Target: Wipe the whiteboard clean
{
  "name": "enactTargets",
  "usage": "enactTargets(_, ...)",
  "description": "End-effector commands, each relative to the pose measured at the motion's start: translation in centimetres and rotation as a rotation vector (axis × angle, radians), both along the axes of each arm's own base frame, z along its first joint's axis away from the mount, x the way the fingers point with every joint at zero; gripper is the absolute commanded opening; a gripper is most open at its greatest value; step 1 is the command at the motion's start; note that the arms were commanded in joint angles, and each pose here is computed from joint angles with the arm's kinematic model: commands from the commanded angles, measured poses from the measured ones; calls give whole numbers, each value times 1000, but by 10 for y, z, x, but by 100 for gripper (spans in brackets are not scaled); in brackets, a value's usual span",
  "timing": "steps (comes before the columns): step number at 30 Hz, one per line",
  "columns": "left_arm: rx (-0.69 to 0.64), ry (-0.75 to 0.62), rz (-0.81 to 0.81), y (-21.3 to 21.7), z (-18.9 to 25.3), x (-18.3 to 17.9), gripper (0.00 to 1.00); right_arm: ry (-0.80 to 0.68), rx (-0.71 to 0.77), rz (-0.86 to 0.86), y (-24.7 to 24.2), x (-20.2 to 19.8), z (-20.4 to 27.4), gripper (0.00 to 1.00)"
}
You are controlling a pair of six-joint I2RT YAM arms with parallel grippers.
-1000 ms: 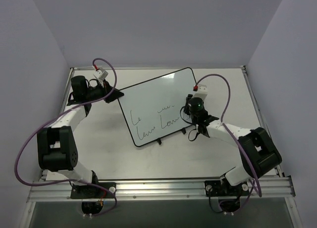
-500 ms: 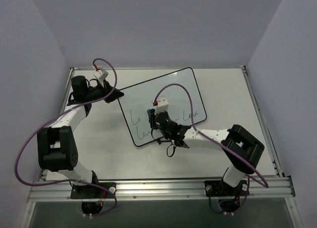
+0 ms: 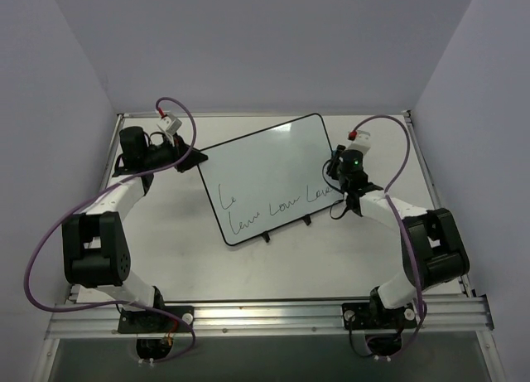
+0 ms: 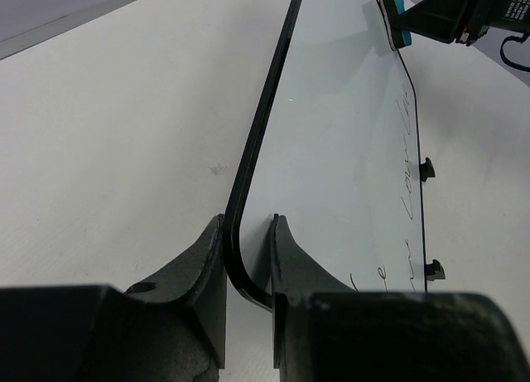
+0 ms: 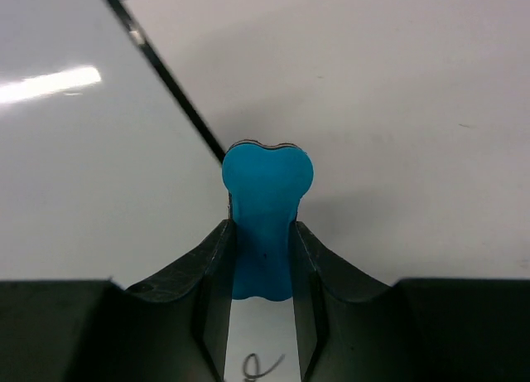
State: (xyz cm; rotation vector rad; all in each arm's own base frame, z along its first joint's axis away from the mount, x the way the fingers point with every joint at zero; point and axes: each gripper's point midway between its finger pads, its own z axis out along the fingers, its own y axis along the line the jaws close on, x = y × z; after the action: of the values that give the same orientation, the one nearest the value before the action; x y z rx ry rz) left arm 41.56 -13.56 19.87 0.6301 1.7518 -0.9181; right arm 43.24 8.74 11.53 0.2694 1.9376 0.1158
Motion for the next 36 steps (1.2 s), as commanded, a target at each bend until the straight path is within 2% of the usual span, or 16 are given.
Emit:
enactTargets(1,138,-149,-34,-10,-13,10,2,79,11,35,-9,-16,-20,0)
enactTargets(5,142,-144,-32,-10,-14,10,2,39,43,112,22,-20,-9,0)
enactTargets(8,146,-148,-28,-9,-13,10,2,11,39,228,67,-27,0,0)
enactTargets(9,147,-149,-25,-9,-13,10,2,-14,61,315,96,-34,6,0)
enactTargets(12,147,-146,-26,-9,-14,10,2,-46,48,372,137,-47,16,0)
enactTargets(13,148,-143,-28,-9,-15,10,2,-40,25,431,169,-67,14,0)
enactTargets(16,148,-141,-28,-9,-16,11,2,-65,-7,483,215,-94,16,0)
enactTargets(20,149,-143,-31,-11,-15,10,2,-66,-36,561,268,-116,14,0)
enactTargets(21,148,-143,-29,-11,-15,10,2,-45,-67,581,279,-121,1,0)
enactTargets(23,149,-144,-31,-11,-15,9,2,-73,-80,625,309,-131,12,0)
enactTargets(25,150,-144,-33,-13,-14,9,2,-57,-130,641,321,-133,-1,0)
enactTargets(29,152,-145,-37,-15,-16,7,2,-88,-169,600,337,-116,19,0)
enactTargets(32,153,-146,-37,-16,-15,7,2,-89,-259,548,332,-104,27,0)
enactTargets(36,155,-146,-33,-15,-15,7,2,-101,-299,488,330,-91,37,0)
